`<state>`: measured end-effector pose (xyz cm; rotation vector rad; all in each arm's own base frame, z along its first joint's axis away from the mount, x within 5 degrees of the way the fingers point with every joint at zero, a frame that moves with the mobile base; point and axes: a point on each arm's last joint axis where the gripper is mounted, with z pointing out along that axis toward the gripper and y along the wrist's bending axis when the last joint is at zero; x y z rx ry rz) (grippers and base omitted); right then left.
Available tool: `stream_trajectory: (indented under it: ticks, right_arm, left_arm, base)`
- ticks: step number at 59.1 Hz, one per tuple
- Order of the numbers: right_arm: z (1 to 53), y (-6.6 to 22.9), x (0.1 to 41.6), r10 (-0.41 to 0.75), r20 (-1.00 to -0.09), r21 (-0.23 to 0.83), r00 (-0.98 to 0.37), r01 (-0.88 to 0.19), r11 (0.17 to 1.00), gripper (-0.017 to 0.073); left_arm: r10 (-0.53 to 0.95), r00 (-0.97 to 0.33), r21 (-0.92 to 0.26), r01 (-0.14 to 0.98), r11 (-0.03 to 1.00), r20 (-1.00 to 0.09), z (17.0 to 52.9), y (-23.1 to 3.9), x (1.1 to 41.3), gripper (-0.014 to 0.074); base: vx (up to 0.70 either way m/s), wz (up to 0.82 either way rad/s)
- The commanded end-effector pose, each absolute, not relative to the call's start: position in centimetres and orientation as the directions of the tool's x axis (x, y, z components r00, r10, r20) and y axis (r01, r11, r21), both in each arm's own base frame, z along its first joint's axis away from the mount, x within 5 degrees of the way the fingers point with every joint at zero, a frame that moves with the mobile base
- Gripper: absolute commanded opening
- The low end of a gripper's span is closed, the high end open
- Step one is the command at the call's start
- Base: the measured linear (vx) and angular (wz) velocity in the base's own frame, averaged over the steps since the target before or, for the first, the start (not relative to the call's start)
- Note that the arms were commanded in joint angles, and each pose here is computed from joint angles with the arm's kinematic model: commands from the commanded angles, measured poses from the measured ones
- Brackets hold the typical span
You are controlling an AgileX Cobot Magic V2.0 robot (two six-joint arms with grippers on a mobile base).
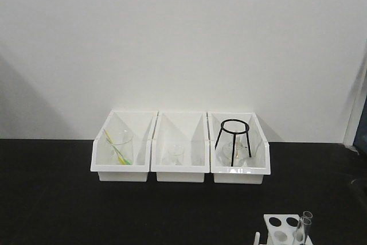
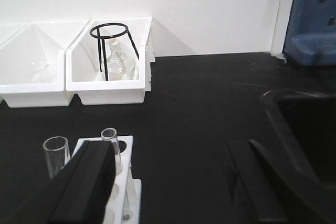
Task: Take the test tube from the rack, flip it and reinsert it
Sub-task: 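Lower the right gripper around a clear test tube in the rack and close, then lift the clear test tube up out of the rack with the right gripper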
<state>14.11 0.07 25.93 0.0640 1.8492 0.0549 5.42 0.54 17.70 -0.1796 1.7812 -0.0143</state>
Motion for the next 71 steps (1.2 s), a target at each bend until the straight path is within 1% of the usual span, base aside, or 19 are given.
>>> stream_trajectory:
  ticks: [1,5,10,17,25,33,42,59,71]
  right_arm:
    - [26.6,-0.1,14.6,0.105,-0.987,0.103,-0.12,0.022,0.994,0.0531]
    - [25.4,-0.1,14.4,0.09,-0.987,0.088,-0.134,0.019,0.996,0.0529]
    - [24.4,0.3,14.3,0.043,-0.984,0.046,-0.171,-0.014,0.999,0.0529]
    - [24.1,1.7,14.5,0.004,-0.984,0.026,-0.181,-0.12,0.992,0.0529]
    - [23.3,4.0,15.3,-0.036,-0.981,0.016,-0.191,-0.261,0.965,0.0529]
    - [22.3,5.4,16.6,-0.048,-0.979,0.019,-0.197,-0.325,0.946,0.0529]
    - [21.3,5.9,18.1,-0.031,-0.983,0.03,-0.179,-0.333,0.942,0.0529]
    - [19.1,6.4,20.3,0.029,-0.988,0.075,-0.155,-0.306,0.949,0.0529]
    - [18.6,7.0,22.6,0.033,-0.987,0.08,-0.155,-0.304,0.949,0.0529]
  left_arm:
    - [-0.123,-0.11,-0.113,-0.092,0.989,-0.986,18.6,0.5,5.5,-0.0006]
    - [-0.123,-0.11,-0.113,-0.092,0.989,-0.986,18.6,0.5,5.5,-0.0006]
    - [-0.123,-0.11,-0.113,-0.092,0.989,-0.986,18.6,0.5,5.5,-0.0006]
    - [-0.123,-0.11,-0.113,-0.092,0.989,-0.986,18.6,0.5,5.5,-0.0006]
    - [-0.123,-0.11,-0.113,-0.092,0.989,-0.986,18.6,0.5,5.5,-0.0006]
    - [-0.123,-0.11,-0.113,-0.092,0.989,-0.986,18.6,0.5,5.5,-0.0006]
    - [-0.123,-0.11,-0.113,-0.092,0.989,-0.986,18.6,0.5,5.5,-0.0006]
    - [-0.123,-0.11,-0.113,-0.092,0.989,-0.986,18.6,0.5,5.5,-0.0006]
    - [-0.123,-0.11,-0.113,-0.092,0.989,-0.986,18.6,0.5,5.5,-0.0006]
  base:
    - [0.0,0.0]
    - [0.0,0.0]
    - [0.0,0.0]
    - [0.0,0.0]
    - [0.0,0.0]
    - [0.0,0.0]
    - [0.0,0.0]
    - [0.0,0.0]
    - [0.0,0.0]
